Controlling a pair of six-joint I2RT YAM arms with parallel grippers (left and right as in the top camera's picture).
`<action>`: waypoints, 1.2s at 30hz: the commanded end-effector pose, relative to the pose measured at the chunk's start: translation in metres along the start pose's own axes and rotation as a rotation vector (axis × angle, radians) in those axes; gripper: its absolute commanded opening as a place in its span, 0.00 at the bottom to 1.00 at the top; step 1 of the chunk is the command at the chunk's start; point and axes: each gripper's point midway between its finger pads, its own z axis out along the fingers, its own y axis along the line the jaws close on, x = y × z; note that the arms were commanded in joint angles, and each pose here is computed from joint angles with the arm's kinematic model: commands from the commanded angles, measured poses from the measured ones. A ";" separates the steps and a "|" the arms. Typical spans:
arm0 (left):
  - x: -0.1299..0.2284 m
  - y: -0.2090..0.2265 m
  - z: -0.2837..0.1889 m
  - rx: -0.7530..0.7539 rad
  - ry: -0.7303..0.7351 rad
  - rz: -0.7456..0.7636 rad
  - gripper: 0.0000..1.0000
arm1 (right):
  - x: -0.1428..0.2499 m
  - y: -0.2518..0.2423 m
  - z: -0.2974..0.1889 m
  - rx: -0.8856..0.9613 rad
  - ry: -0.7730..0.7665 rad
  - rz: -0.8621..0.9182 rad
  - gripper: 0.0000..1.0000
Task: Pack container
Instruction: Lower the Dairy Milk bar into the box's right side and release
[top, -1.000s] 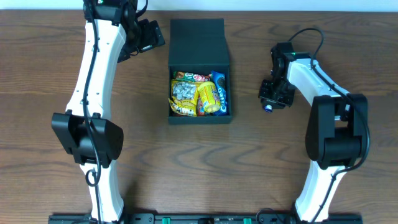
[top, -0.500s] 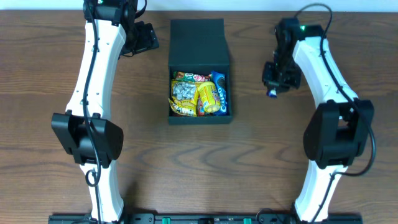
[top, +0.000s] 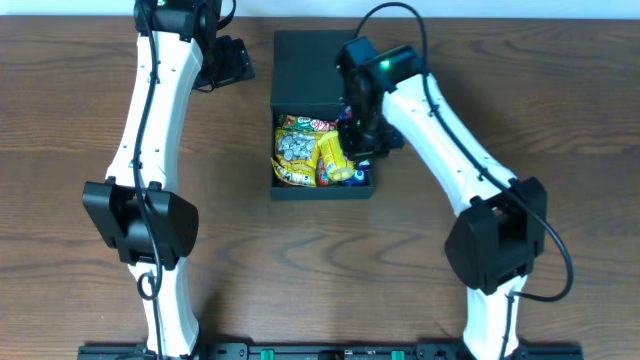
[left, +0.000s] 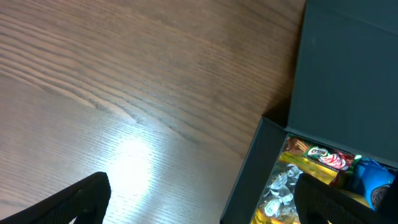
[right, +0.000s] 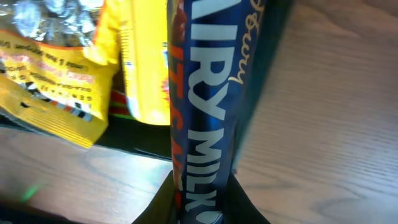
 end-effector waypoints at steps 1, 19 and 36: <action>-0.005 0.004 -0.009 -0.010 -0.029 0.001 0.95 | 0.002 0.002 -0.004 -0.003 -0.011 0.026 0.09; -0.005 0.004 -0.008 -0.011 -0.029 -0.045 0.91 | -0.027 -0.015 -0.008 -0.028 -0.102 0.077 0.99; 0.001 -0.031 0.086 0.210 0.067 -0.134 0.06 | -0.095 -0.114 0.009 -0.327 -0.201 0.243 0.01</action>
